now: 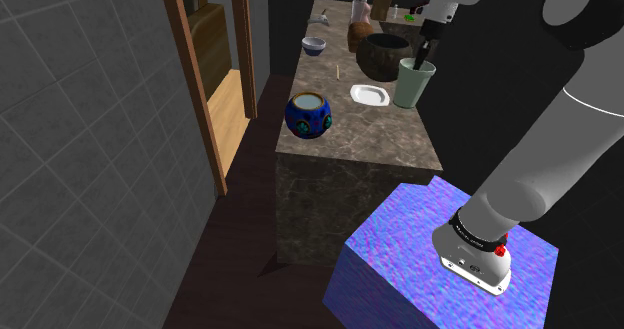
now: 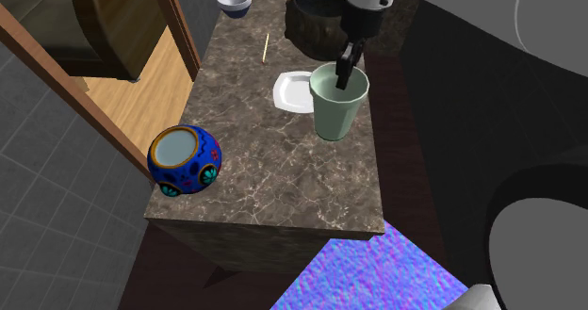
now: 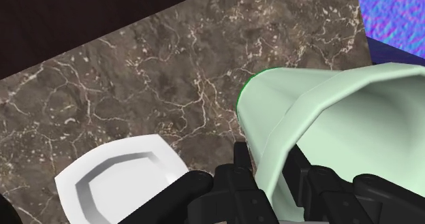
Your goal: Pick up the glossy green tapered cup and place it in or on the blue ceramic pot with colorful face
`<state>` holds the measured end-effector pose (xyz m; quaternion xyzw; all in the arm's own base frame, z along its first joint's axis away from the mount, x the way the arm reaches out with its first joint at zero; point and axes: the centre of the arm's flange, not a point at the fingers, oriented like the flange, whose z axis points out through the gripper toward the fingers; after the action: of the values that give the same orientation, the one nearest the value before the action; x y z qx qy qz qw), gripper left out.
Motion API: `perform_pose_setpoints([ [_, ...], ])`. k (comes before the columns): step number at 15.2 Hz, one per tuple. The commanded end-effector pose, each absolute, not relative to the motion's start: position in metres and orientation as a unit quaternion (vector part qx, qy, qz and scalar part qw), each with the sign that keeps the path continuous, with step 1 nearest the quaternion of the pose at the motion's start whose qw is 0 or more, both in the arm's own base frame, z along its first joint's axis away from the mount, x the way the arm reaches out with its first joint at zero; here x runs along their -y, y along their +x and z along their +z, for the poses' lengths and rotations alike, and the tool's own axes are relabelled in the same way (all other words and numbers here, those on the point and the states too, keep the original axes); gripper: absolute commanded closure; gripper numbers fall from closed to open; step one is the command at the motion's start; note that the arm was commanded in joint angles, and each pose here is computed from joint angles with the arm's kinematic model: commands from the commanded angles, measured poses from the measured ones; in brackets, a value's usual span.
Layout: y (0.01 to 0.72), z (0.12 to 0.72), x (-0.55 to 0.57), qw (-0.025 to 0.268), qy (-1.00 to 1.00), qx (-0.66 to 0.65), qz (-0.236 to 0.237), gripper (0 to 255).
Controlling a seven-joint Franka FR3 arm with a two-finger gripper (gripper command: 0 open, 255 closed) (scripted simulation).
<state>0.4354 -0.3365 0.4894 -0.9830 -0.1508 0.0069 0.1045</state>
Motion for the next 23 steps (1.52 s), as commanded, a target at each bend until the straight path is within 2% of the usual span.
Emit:
perform_pose_setpoints([
  [1, 0.435, 0.5, 0.336, 0.105, -0.983, 0.151, 0.007, 255],
  [18, 0.435, 0.589, 0.336, 0.105, -0.983, 0.151, 0.007, 255],
  [23, 0.474, 0.597, 0.283, 0.105, -0.983, 0.151, 0.007, 255],
])
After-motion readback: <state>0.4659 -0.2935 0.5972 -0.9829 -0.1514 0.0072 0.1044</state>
